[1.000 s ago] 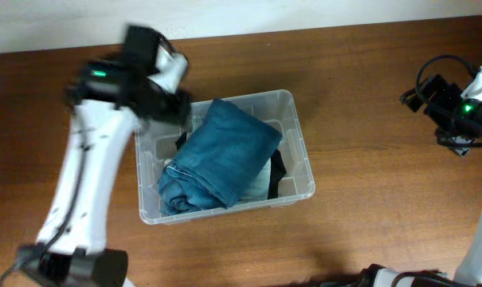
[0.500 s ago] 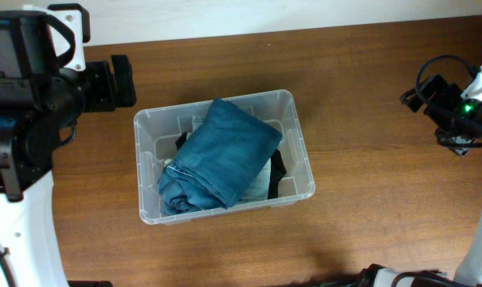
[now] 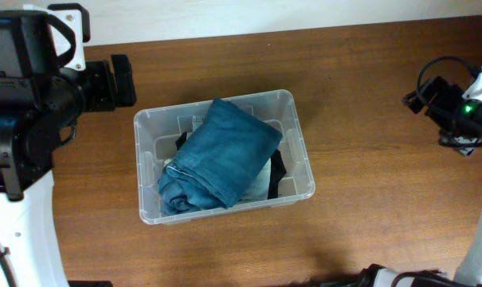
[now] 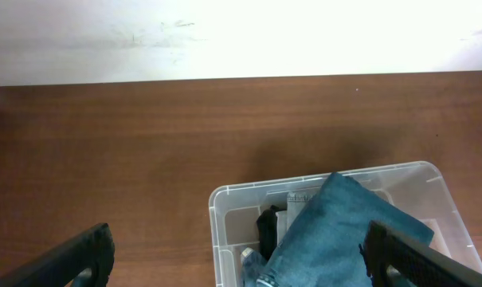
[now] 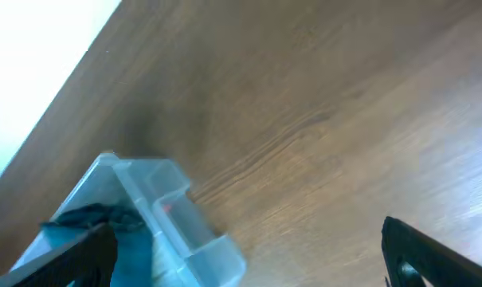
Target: Pack container
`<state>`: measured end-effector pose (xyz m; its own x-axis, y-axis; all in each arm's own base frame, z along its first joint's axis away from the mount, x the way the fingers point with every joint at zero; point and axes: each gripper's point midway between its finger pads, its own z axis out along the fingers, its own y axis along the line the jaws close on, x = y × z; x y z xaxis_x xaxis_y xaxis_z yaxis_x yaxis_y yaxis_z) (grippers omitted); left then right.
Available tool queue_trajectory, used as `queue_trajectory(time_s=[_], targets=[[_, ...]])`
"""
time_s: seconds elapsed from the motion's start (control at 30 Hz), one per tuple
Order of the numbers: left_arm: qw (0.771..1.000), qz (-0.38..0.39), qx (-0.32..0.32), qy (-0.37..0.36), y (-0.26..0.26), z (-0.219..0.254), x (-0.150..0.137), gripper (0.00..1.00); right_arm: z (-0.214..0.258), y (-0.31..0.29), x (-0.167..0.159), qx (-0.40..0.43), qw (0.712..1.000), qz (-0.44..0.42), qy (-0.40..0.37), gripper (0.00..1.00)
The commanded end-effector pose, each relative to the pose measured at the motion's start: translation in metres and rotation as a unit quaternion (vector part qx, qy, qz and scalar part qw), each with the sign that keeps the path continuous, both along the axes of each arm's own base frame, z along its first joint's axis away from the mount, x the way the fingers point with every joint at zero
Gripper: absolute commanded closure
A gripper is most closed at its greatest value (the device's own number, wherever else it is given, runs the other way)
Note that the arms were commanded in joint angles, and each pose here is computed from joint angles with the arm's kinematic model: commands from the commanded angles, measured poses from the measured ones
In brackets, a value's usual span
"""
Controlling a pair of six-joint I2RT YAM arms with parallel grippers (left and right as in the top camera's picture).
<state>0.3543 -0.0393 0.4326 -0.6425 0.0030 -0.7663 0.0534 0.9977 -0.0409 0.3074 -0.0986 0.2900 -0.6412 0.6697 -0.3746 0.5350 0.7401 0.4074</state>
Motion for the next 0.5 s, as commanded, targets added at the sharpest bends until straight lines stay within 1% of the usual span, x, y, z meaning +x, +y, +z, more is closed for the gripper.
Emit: queue_trajectory(time_s=[0.0, 0.03, 0.1, 0.13, 0.17, 0.23, 0.27, 0.33, 0.37, 0.47], targets=[[1.000, 0.011, -0.001, -0.004, 0.004, 0.002, 0.001, 0.00, 0.029, -0.009, 0.006, -0.103, 0.992, 0.036, -0.063, 0.02], [1.000, 0.011, -0.001, -0.004, 0.004, 0.002, 0.001, 0.00, 0.043, -0.004, 0.011, -0.136, 0.984, 0.064, -0.098, 0.02], [1.000, 0.011, -0.001, -0.004, 0.004, 0.002, 0.001, 0.00, 0.071, 0.015, 0.019, -0.208, 0.955, 0.130, -0.169, 0.01], [1.000, 0.011, -0.001, -0.004, 0.003, 0.002, 0.001, 0.00, 0.081, 0.025, 0.020, -0.242, 0.936, 0.163, -0.196, 0.02], [1.000, 0.011, -0.001, -0.004, 0.003, 0.002, 0.001, 0.00, 0.089, 0.043, 0.015, -0.288, 0.906, 0.212, -0.225, 0.02], [1.000, 0.011, -0.001, -0.004, 0.003, 0.002, 0.001, 0.00, 0.085, 0.068, 0.000, -0.337, 0.865, 0.279, -0.248, 0.01], [1.000, 0.011, -0.001, -0.004, 0.003, 0.002, 0.001, 0.00, 0.078, 0.075, -0.007, -0.346, 0.854, 0.297, -0.251, 0.02], [1.000, 0.011, -0.001, -0.004, 0.003, 0.002, 0.001, 0.00, 0.057, 0.086, -0.023, -0.353, 0.842, 0.319, -0.252, 0.02], [1.000, 0.011, -0.001, -0.004, 0.003, 0.002, 0.001, 0.00, 0.035, 0.091, -0.035, -0.352, 0.841, 0.324, -0.253, 0.01], [1.000, 0.011, -0.001, -0.004, 0.004, 0.002, 0.001, 0.00, -0.010, 0.095, -0.055, -0.351, 0.841, 0.325, -0.255, 0.02]])
